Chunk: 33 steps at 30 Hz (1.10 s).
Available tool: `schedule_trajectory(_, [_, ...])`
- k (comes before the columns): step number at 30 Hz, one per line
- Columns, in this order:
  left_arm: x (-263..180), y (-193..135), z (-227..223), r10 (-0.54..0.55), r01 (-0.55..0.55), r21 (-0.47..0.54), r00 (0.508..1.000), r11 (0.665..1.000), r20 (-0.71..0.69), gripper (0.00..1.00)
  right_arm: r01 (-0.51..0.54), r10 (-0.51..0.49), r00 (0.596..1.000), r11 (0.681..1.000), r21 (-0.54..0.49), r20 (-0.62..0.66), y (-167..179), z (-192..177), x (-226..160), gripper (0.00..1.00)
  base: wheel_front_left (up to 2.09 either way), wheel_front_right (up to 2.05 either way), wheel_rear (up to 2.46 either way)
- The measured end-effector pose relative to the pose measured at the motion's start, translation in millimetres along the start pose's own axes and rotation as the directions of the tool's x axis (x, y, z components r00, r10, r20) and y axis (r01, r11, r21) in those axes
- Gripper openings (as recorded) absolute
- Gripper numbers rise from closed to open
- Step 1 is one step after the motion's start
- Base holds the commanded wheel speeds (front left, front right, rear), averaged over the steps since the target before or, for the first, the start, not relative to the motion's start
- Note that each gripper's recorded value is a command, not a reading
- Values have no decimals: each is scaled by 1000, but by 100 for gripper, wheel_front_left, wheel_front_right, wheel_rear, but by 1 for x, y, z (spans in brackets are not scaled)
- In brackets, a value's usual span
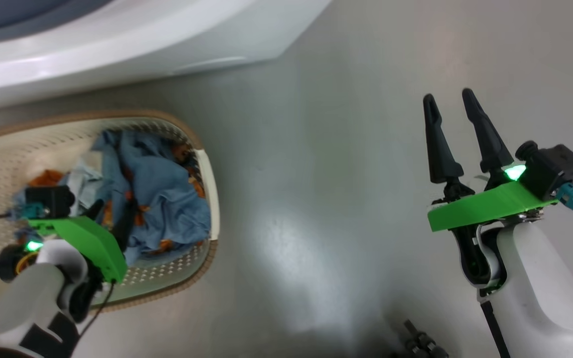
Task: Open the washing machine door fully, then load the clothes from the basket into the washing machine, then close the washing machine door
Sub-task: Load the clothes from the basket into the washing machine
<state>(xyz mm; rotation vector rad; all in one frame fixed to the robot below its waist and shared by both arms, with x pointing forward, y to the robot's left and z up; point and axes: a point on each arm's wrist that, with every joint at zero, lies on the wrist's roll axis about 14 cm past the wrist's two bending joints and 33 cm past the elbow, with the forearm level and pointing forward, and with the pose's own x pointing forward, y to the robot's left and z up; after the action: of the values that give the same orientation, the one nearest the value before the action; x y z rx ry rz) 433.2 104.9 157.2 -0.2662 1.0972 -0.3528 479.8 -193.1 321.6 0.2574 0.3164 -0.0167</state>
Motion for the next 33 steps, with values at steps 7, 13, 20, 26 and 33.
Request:
schedule_trajectory(7, [26, 16, -18, 25, -25, 4, 994, 1000, -107, 100, 37, -37, 999, 999, 2, -29, -15, -14, 0, 100, 0, 0, 0])
schedule_trajectory(13, [47, 14, -26, 17, -17, 2, 986, 1000, -169, 100, 61, -61, 997, 998, -7, -48, -25, -22, -2, 100, 0, 0, 0])
schedule_trajectory(20, [58, 16, -45, 24, -26, -5, 970, 1000, -242, 100, 80, -81, 995, 997, -20, -52, -33, -24, -4, 100, 0, 0, 0])
schedule_trajectory(26, [60, 17, -43, 27, -29, -2, 969, 1000, -245, 0, 84, -85, 995, 996, -22, -49, -35, -22, -6, 100, 0, 0, 0])
schedule_trajectory(33, [48, 11, -24, 20, -24, -19, 983, 1000, -184, 0, 58, -58, 998, 998, -11, -24, -23, -10, -6, 100, 0, 0, 0])
